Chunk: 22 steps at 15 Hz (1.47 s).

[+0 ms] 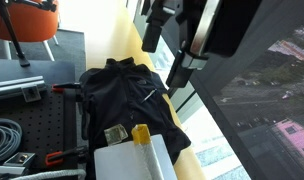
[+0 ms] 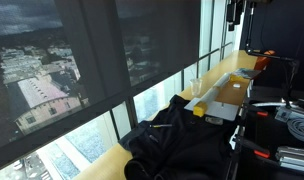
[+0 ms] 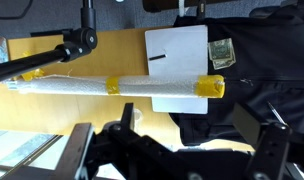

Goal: Close the zipper on the black jacket.

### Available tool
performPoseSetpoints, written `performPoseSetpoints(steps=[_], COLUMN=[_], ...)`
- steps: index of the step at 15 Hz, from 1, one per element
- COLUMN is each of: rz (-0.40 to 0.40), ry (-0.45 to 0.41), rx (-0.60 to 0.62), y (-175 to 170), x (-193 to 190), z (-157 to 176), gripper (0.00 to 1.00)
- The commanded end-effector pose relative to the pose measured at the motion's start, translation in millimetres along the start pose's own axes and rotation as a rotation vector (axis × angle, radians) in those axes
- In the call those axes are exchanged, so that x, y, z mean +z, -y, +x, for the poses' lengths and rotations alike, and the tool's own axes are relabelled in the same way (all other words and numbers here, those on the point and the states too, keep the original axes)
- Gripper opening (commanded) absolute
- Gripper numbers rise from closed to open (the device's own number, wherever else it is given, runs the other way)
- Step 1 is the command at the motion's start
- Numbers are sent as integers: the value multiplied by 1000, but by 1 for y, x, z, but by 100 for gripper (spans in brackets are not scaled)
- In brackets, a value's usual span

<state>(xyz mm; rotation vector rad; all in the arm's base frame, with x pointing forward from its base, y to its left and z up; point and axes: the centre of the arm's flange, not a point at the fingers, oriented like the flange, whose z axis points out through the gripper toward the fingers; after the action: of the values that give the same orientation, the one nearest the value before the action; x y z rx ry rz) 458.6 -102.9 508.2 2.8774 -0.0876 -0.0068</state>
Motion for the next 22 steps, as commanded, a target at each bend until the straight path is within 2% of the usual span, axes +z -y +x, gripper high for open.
performPoseSetpoints(steps=[1,17,19,22], rz=[0,0,-7,5], ry=[0,0,-11,-61], rx=[0,0,-19,-75], y=[0,0,12,54], x=[0,0,4,12], z=[0,0,-5,-9], gripper=[100,100,100,100])
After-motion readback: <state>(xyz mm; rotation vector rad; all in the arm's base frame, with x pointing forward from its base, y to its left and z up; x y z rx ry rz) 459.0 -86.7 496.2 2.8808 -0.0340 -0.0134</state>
